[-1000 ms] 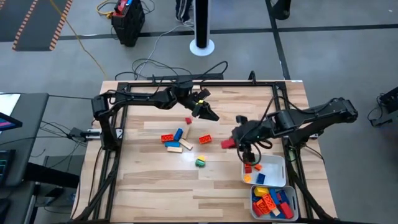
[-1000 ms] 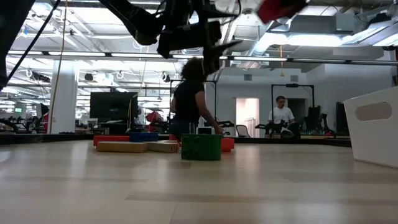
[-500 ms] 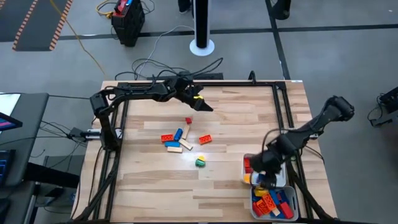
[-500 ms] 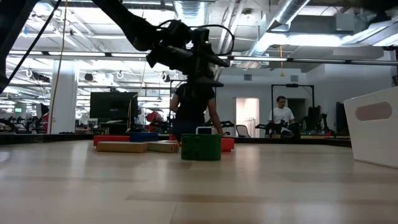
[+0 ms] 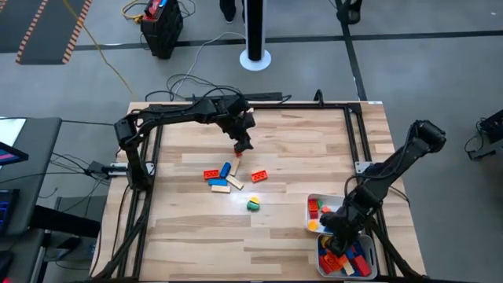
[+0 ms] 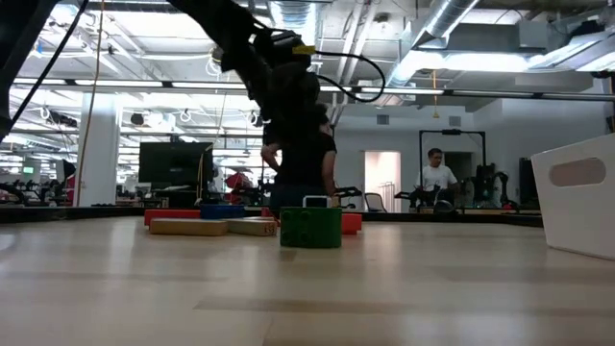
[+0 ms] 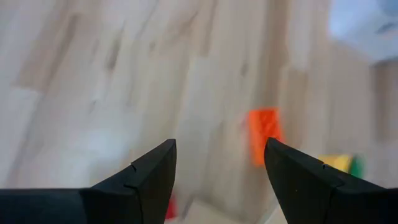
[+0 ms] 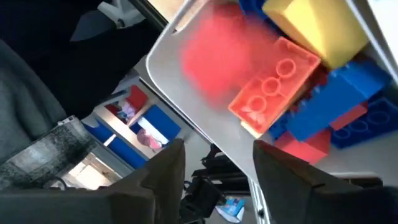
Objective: Sort blocks by size
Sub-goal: Put the big red block into the gray bin, then put the small red block into the white bin, then put the big orange game piece into the gray bin
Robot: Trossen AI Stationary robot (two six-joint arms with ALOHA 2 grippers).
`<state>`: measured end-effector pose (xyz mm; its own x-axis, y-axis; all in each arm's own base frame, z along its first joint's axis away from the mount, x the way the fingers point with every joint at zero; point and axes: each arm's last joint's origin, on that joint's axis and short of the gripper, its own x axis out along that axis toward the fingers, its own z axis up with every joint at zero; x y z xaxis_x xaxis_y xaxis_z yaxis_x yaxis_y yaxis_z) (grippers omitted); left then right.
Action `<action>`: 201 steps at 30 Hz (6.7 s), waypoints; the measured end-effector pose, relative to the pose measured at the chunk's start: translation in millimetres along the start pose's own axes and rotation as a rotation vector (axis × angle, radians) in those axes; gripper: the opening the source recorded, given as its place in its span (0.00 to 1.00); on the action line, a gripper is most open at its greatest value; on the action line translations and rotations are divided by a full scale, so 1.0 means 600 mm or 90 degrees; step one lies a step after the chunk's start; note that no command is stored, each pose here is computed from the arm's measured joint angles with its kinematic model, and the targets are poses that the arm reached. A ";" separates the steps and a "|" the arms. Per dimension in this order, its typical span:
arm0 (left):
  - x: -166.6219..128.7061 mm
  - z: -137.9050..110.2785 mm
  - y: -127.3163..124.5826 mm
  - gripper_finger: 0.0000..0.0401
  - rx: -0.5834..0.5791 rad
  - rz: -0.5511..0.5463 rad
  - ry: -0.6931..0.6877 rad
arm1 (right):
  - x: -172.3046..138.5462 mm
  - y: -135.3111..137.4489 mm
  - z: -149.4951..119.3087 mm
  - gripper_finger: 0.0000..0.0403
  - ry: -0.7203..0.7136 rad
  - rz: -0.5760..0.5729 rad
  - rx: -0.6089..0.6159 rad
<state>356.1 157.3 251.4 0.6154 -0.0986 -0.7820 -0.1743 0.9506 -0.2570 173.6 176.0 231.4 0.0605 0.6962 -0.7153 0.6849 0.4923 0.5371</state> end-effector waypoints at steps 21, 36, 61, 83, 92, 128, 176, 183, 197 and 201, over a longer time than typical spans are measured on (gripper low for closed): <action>0.017 -0.064 0.010 0.58 0.061 0.062 0.172 | -0.121 -0.035 0.007 0.51 -0.104 0.016 0.049; 0.061 -0.078 0.016 0.69 -0.085 0.155 0.086 | -0.248 -0.027 0.043 0.47 -0.425 -0.180 -0.103; 0.118 -0.105 0.014 0.57 0.026 0.200 0.180 | -0.273 -0.013 0.070 0.47 -0.523 -0.158 -0.192; 0.077 -0.077 0.013 0.32 0.042 0.034 0.092 | -0.249 0.022 0.115 0.47 -0.579 -0.170 -0.236; 0.053 -0.017 -0.017 0.32 -0.011 -0.238 -0.036 | -0.220 0.069 0.171 0.48 -0.653 -0.287 -0.507; 0.016 0.071 -0.076 0.32 -0.031 -0.543 -0.217 | -0.316 0.112 0.132 0.67 -0.771 -0.363 -0.706; -0.003 0.064 0.006 0.66 -0.125 -0.480 -0.222 | -0.256 0.075 0.134 0.26 -0.483 -0.193 -0.381; 0.031 0.001 0.021 0.66 -0.104 -0.260 -0.088 | -0.177 0.042 0.107 0.29 -0.241 -0.200 -0.217; 0.048 -0.062 -0.062 0.66 0.070 -0.053 0.164 | -0.084 -0.024 0.106 0.54 -0.136 -0.248 -0.167; 0.065 -0.058 -0.115 0.66 0.113 -0.027 0.148 | -0.106 -0.026 0.109 0.64 -0.112 -0.256 -0.160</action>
<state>365.6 77.7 218.7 0.4237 -0.1842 -0.8869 -0.0022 0.9789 -0.2044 206.6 89.9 239.7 -0.0366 0.3376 -0.9406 0.4841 0.8294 0.2788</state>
